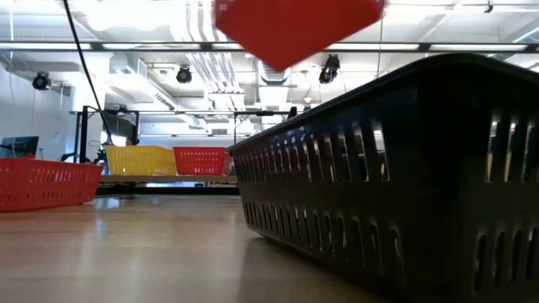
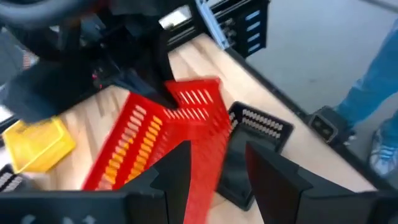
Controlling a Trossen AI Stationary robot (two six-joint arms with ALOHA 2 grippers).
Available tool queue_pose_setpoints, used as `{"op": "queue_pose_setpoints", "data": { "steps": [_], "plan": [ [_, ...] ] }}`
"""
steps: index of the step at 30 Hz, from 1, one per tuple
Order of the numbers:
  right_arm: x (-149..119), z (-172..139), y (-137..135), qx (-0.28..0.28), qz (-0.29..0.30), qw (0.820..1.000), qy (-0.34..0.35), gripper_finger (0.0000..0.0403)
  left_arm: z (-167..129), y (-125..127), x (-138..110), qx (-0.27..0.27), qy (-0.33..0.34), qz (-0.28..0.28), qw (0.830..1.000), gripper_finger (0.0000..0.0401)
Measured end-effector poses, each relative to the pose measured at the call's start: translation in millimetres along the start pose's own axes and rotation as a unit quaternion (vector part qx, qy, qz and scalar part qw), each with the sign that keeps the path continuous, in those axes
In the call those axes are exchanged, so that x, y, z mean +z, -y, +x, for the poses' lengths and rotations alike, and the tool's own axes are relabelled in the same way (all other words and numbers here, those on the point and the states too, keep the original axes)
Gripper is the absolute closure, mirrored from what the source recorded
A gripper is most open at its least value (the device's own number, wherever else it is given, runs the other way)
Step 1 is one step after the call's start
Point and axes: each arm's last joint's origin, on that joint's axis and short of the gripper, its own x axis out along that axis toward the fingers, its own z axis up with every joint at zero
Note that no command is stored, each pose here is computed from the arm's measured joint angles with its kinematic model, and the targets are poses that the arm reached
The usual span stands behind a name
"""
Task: Stack baskets on shelf by color
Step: Stack the right red bin on top of the red bin on the shelf
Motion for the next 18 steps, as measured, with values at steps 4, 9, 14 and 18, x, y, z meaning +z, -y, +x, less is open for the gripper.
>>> {"op": "queue_pose_setpoints", "data": {
  "steps": [4, 9, 14, 18],
  "plan": [
    [5, 8, 14, -0.003, -0.034, 0.999, -0.015, 0.0394, 3, 0, -3, 0.003, -0.008, -0.013, 1.000, 0.0264],
    [13, 12, 23, -0.010, -0.057, 0.998, -0.010, 0.0394, 7, 2, -22, -0.005, -0.071, -0.038, 0.997, 0.0264],
    [18, 15, 27, -0.012, -0.063, 0.998, -0.008, 0.0394, 10, 4, -35, -0.003, -0.112, -0.049, 0.993, 0.0265],
    [19, 18, 28, -0.012, -0.063, 0.998, -0.010, 0.0394, 10, 5, -37, -0.008, -0.113, -0.050, 0.992, 0.0288]
  ]
}}
